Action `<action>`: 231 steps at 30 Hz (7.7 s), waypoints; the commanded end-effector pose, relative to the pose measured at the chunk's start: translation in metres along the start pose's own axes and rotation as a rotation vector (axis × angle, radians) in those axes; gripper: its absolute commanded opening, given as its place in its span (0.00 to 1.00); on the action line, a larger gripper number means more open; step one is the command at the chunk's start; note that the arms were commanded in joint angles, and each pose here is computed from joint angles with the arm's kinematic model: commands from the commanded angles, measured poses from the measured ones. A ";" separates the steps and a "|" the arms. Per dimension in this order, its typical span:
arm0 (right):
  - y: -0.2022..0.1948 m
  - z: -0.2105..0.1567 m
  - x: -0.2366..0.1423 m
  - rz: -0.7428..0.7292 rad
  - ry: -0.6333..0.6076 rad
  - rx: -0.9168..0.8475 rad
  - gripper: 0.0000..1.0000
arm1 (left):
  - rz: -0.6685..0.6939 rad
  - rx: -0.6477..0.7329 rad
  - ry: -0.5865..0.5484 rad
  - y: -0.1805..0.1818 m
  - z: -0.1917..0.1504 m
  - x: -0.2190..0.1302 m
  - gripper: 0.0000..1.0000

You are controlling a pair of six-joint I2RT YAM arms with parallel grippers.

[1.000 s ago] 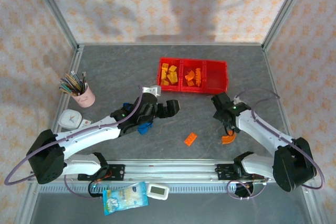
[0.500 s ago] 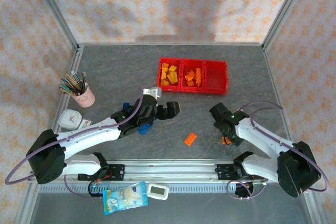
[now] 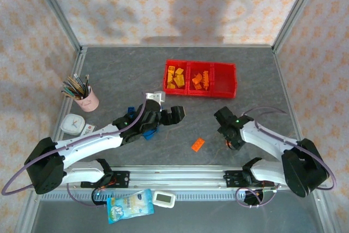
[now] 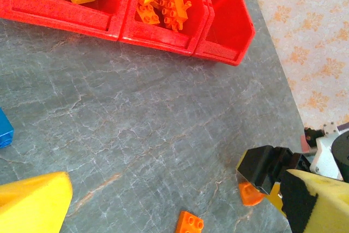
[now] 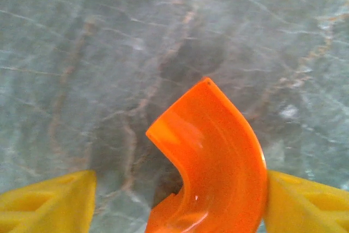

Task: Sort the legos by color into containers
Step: Pick up the lego from the bottom-right of the table, then place the lego in the container, then pick up the lego from the bottom-center of the table, then place the lego in the container, then pick up the lego from the center of the table.

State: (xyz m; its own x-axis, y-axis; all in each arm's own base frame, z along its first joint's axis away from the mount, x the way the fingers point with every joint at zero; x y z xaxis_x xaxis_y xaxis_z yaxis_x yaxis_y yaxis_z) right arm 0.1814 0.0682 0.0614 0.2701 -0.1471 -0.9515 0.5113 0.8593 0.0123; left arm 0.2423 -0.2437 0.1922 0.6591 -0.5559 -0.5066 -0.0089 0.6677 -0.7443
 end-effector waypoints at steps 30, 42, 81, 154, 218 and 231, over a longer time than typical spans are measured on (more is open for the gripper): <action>0.001 -0.010 0.010 0.025 0.035 -0.135 0.38 | 0.005 -0.004 -0.027 -0.006 0.005 -0.001 0.99; 0.043 0.038 -0.034 0.091 -0.100 -0.234 0.37 | 0.012 -0.025 -0.074 -0.003 0.020 -0.010 0.99; 0.222 0.177 -0.077 0.228 -0.374 -0.593 0.59 | 0.057 -0.066 -0.166 0.015 0.078 -0.032 0.99; 0.153 -0.006 -0.067 0.237 -0.187 -0.540 0.32 | 0.107 -0.072 -0.148 0.033 0.038 -0.050 0.99; 0.325 -0.034 -0.066 0.479 -0.273 -1.089 0.78 | 0.263 -0.202 -0.345 0.085 0.067 -0.109 0.99; 0.346 -0.036 -0.029 0.386 -0.278 -1.145 0.61 | 0.260 -0.212 -0.358 0.087 0.067 -0.111 0.99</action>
State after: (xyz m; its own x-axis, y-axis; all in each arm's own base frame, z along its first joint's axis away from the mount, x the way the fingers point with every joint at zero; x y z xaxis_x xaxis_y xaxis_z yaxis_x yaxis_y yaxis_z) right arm 0.3160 0.3864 0.0834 0.4559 0.2639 -0.8500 -0.6119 0.7865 -0.0840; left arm 0.2198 -0.0979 0.2143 0.8250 -0.1913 -0.5317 -0.3150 0.6255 -0.7138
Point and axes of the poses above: each hand's point on the last joint's axis, 136 mm out from that joint toward the fingers, its own x axis out along the fingers, its own y axis along the line the jaws close on, z = x × y, the point moved 4 cm from there along -x, back along the fingers, and after that the axes turned 15 degrees about -x, right-handed, at the moved point
